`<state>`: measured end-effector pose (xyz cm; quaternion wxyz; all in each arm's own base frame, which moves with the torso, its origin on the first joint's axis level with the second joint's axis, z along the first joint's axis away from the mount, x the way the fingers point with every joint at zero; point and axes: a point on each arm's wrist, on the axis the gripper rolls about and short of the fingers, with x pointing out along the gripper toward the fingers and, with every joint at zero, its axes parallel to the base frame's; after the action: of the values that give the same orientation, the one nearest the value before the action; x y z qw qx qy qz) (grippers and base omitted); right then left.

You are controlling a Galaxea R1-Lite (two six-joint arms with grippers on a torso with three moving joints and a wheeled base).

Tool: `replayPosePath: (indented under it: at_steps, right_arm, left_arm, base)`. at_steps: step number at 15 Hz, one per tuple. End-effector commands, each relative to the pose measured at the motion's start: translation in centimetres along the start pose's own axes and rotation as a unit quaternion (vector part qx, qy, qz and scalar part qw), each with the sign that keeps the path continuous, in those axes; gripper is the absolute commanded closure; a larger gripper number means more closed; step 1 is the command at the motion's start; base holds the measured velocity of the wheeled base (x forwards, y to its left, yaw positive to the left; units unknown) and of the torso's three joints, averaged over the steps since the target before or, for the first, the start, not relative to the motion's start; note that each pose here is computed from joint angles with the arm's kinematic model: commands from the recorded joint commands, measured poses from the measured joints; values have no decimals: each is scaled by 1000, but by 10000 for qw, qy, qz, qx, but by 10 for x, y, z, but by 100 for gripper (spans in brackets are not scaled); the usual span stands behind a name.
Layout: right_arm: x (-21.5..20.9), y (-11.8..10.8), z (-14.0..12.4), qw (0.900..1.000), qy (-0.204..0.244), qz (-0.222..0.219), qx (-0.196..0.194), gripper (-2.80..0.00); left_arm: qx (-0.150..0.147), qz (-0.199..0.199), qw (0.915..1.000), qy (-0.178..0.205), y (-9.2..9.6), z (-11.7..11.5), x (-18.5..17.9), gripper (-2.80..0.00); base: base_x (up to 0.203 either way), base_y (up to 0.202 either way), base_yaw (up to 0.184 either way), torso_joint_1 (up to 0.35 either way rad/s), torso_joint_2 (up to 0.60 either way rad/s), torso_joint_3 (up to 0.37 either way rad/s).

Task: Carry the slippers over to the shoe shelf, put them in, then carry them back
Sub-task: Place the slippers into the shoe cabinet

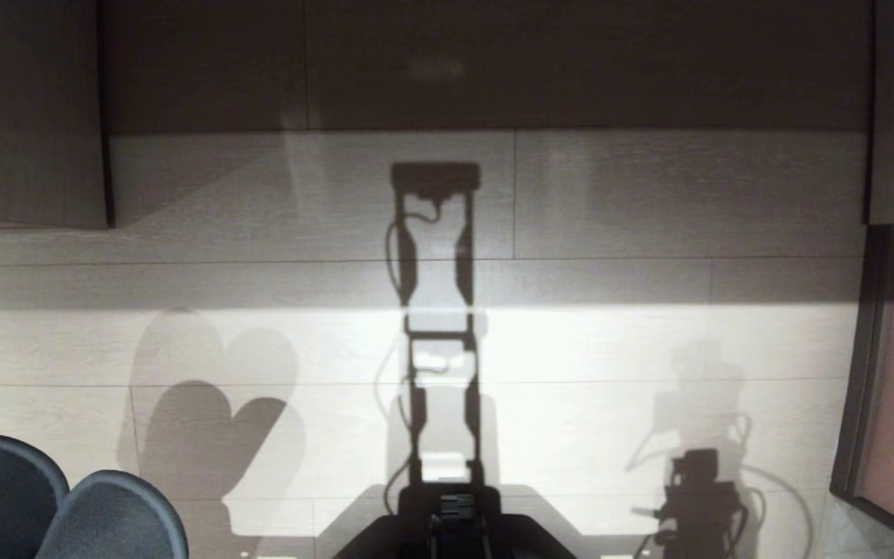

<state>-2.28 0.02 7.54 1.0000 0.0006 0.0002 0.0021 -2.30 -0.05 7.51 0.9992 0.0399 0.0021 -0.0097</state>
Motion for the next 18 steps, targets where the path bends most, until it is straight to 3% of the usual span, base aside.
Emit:
replayPosePath:
  at_steps: [1, 18]
  right_arm:
    - [0, 0, 0, 10000, -10, 2, 1, 0]
    - [0, 0, 0, 10000, -10, 10, 1, 0]
  left_arm:
    - [0, 3, 10000, 14, 0, 0, 0, 0]
    - [7, -4, 10000, 14, 0, 0, 0, 0]
  base:
    - [0, 0, 0, -1, -1, 201]
    - [0, 0, 0, 0, 3, 203]
